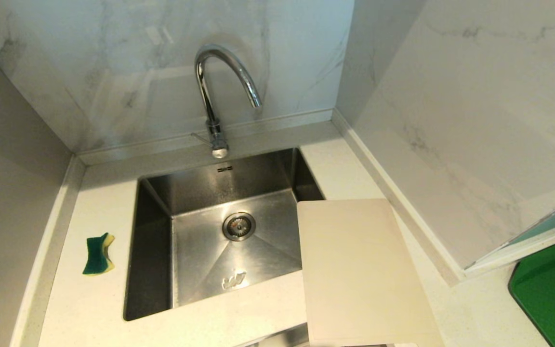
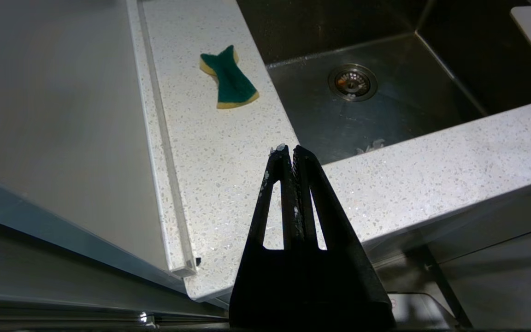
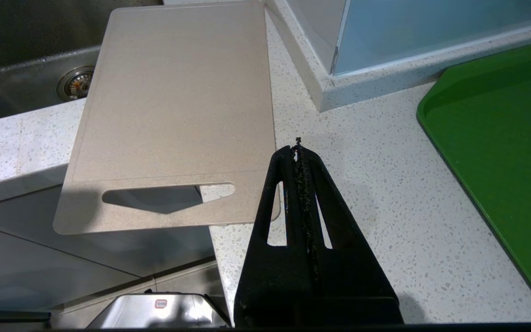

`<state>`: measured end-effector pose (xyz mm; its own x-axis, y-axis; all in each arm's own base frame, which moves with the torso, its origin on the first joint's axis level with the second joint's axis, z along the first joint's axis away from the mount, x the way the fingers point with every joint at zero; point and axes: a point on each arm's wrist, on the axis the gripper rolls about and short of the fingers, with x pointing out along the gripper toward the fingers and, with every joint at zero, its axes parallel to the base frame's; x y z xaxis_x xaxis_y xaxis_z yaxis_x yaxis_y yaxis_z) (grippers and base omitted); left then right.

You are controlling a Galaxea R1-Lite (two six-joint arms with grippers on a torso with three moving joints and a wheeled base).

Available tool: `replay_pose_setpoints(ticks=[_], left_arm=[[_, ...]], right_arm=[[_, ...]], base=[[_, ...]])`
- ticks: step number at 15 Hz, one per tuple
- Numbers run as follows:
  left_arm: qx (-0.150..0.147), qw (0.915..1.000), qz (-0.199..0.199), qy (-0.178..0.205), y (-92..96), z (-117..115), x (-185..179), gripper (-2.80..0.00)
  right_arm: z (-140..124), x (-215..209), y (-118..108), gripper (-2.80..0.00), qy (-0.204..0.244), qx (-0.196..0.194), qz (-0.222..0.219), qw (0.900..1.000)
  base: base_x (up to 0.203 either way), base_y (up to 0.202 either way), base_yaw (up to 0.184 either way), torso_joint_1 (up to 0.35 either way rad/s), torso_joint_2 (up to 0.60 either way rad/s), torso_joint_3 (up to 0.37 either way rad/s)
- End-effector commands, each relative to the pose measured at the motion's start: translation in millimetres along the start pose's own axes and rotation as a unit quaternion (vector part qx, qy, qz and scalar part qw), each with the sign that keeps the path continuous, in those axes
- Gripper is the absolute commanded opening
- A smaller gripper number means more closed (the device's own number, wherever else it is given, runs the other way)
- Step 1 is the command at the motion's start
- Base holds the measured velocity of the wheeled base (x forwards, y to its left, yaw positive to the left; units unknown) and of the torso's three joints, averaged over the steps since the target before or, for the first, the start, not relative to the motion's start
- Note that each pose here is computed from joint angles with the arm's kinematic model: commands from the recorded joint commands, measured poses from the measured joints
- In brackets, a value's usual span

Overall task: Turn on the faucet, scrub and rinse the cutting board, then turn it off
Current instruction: Turn on the tap

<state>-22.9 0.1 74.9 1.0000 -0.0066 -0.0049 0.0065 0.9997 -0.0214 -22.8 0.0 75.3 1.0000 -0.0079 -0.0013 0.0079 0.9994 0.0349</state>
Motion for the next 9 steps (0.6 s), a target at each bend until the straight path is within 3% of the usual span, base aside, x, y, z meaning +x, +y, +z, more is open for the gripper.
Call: replay_pose_setpoints(ticks=[1, 4, 7, 9], left_arm=[[0.009, 1.0000, 0.000, 0.001, 0.0, -0.5, 0.1, -2.80], [0.019, 0.9998, 0.000, -0.004, -0.2, 5.9, -1.5, -2.80], [0.021, 0.9998, 0.000, 0.000, -0.9, 39.2, -1.8, -2.80], [0.025, 0.9997, 0.001, -0.007, -1.7, 75.7, 1.8, -2.80]], right_arm=[[0.0, 0.0, 0.0, -2.80, 0.000, 0.000, 0.000, 1.000], [0.0, 0.0, 0.0, -2.80, 0.000, 0.000, 0.000, 1.000], [0.0, 0.0, 0.0, -2.80, 0.000, 0.000, 0.000, 1.000], [0.0, 0.0, 0.0, -2.80, 0.000, -0.001, 0.001, 1.000]], base=[[0.000, 0.000, 0.000, 0.000, 0.00, 0.000], [0.000, 0.000, 0.000, 0.000, 0.00, 0.000], [0.000, 0.000, 0.000, 0.000, 0.00, 0.000], [0.000, 0.000, 0.000, 0.000, 0.00, 0.000]])
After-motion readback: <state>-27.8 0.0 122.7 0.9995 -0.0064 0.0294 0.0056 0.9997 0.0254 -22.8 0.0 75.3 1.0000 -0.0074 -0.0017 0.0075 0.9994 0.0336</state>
